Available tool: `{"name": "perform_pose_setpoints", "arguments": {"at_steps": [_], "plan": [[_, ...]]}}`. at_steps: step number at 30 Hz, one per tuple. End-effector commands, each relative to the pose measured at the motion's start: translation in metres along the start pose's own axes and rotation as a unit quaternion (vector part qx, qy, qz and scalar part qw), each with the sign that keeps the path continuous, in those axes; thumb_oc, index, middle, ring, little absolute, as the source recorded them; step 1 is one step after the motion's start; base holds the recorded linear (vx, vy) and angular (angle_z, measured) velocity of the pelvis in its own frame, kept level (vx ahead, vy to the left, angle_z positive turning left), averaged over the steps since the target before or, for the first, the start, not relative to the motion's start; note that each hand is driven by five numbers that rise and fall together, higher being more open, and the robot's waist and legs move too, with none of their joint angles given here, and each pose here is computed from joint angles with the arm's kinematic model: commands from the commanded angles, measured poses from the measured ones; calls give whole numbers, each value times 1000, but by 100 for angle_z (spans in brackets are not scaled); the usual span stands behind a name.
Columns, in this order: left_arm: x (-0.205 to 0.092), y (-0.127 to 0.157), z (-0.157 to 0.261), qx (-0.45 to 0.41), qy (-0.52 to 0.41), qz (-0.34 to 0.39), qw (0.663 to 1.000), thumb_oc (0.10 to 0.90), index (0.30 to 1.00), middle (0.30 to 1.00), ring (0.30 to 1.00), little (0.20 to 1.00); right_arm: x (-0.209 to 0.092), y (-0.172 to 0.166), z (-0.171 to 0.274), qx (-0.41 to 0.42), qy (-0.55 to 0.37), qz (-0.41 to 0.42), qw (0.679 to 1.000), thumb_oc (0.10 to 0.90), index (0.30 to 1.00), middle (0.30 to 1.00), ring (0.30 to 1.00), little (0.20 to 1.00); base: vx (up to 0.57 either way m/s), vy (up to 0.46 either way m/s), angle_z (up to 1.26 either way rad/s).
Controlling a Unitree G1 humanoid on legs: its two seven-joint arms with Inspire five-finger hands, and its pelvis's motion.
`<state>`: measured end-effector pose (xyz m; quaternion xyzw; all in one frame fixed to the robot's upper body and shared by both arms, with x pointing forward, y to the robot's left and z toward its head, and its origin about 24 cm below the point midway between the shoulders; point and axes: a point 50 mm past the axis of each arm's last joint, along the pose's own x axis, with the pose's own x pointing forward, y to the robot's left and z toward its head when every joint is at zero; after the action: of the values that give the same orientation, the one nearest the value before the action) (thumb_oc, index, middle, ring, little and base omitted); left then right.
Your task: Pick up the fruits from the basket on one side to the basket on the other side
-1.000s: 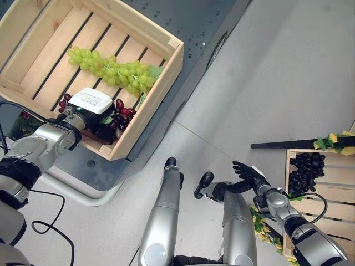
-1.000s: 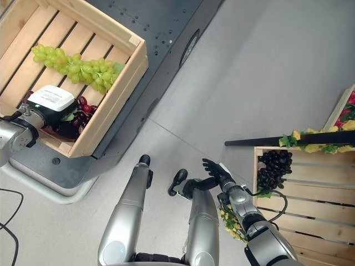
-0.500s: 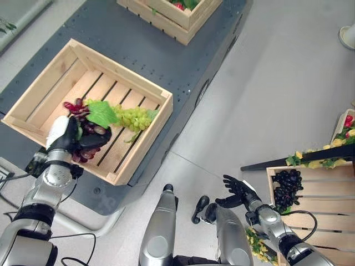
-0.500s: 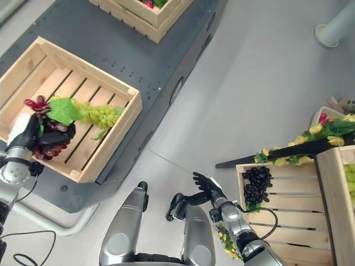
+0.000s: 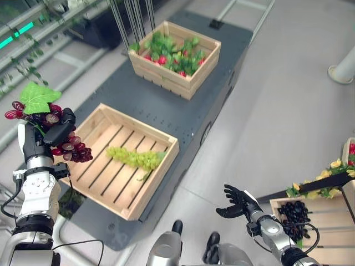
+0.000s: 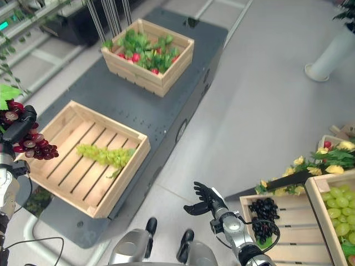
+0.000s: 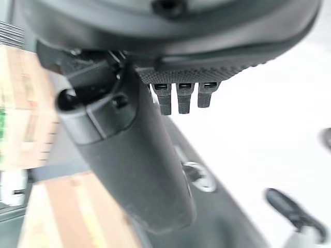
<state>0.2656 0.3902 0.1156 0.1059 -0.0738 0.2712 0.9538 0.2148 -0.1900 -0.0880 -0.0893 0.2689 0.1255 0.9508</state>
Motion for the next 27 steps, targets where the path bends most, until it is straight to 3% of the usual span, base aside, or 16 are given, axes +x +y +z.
{"name": "perform_pose_setpoints", "arguments": {"at_steps": [1,6,14,18,22,27], "plan": [[16,5,71,-67,-164,-13,984,400,300,300,300,300,3,-5,38,-4,-88,6,996,800,900,900,900,900,23,-145,-1],[24,-9,102,-111,-196,-69,972,400,300,300,300,300,3,2,79,-30,-150,41,987,800,900,900,900,900,4,-120,-8],[32,-72,160,-150,-255,-202,934,400,300,300,300,300,-4,3,206,-50,-299,157,940,800,900,900,900,900,-35,-94,-10],[32,-96,181,-151,-273,-248,917,400,300,300,300,300,-6,9,241,-42,-310,192,930,800,900,900,900,900,-21,-76,-11],[27,-141,217,-149,-299,-323,885,400,300,300,300,300,-12,28,305,-8,-334,246,910,800,900,900,900,900,-7,-78,-6],[25,-168,239,-143,-311,-369,864,400,300,300,300,300,-22,29,350,2,-362,248,899,800,900,900,900,900,-4,-45,-6]]}}
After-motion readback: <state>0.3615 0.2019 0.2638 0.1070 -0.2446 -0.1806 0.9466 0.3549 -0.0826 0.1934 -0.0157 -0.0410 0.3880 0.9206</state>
